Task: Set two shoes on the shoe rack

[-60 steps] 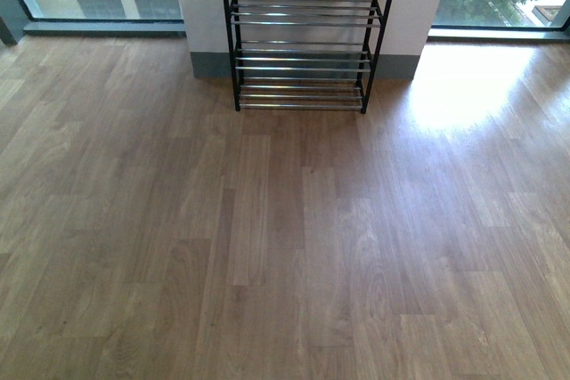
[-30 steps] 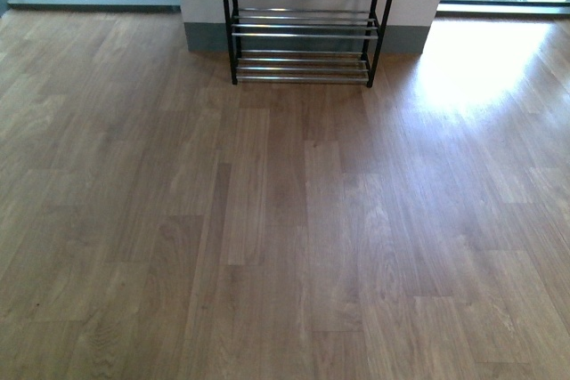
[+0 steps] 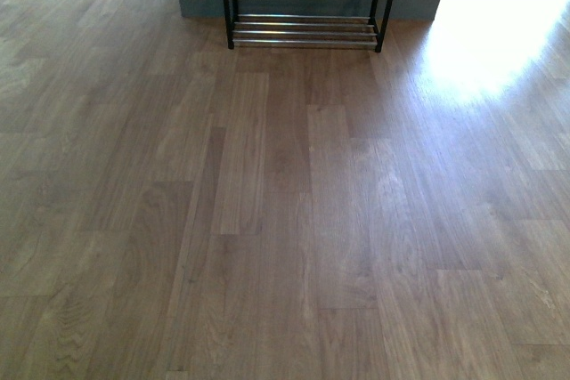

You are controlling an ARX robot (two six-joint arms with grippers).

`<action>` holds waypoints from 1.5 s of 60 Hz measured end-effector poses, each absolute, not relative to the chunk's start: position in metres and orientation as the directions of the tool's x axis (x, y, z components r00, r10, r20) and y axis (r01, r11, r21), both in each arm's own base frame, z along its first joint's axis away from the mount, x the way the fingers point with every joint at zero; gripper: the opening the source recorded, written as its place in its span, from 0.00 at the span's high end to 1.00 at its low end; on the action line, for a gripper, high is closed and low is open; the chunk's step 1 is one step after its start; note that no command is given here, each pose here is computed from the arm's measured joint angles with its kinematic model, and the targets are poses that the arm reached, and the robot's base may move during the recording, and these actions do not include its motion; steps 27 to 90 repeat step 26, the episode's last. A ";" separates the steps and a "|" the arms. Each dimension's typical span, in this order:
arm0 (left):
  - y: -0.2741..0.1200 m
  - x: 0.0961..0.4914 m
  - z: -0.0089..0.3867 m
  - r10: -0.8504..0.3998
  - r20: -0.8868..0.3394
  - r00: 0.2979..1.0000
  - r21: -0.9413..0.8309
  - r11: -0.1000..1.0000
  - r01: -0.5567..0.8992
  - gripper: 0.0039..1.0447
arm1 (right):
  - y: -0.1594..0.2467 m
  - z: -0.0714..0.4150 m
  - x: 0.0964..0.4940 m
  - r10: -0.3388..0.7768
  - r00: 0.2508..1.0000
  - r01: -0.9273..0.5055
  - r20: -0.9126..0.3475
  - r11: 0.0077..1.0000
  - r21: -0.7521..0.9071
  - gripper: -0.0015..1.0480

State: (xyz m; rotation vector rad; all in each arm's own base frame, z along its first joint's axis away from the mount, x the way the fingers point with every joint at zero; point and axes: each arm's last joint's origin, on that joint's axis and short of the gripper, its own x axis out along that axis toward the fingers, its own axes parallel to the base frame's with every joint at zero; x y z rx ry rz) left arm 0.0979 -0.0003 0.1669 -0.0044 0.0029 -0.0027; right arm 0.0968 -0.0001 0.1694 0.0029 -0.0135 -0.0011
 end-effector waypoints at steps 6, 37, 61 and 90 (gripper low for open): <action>0.000 0.098 0.167 -0.003 -0.003 1.000 -0.004 1.000 0.003 0.09 | 0.000 0.169 0.097 -0.002 1.000 0.001 0.014 1.000 0.003 0.09; 0.000 0.098 0.167 -0.003 -0.003 1.000 -0.004 1.000 0.003 0.09 | 0.000 0.169 0.097 -0.001 1.000 0.001 0.014 1.000 0.003 0.09; 0.000 0.098 0.167 -0.003 -0.003 1.000 -0.004 1.000 0.003 0.09 | 0.000 0.169 0.097 -0.001 1.000 0.001 0.014 1.000 0.003 0.09; 0.000 0.098 0.167 -0.003 -0.003 1.000 -0.004 1.000 0.003 0.09 | 0.000 0.169 0.097 -0.001 1.000 0.001 0.014 1.000 0.003 0.09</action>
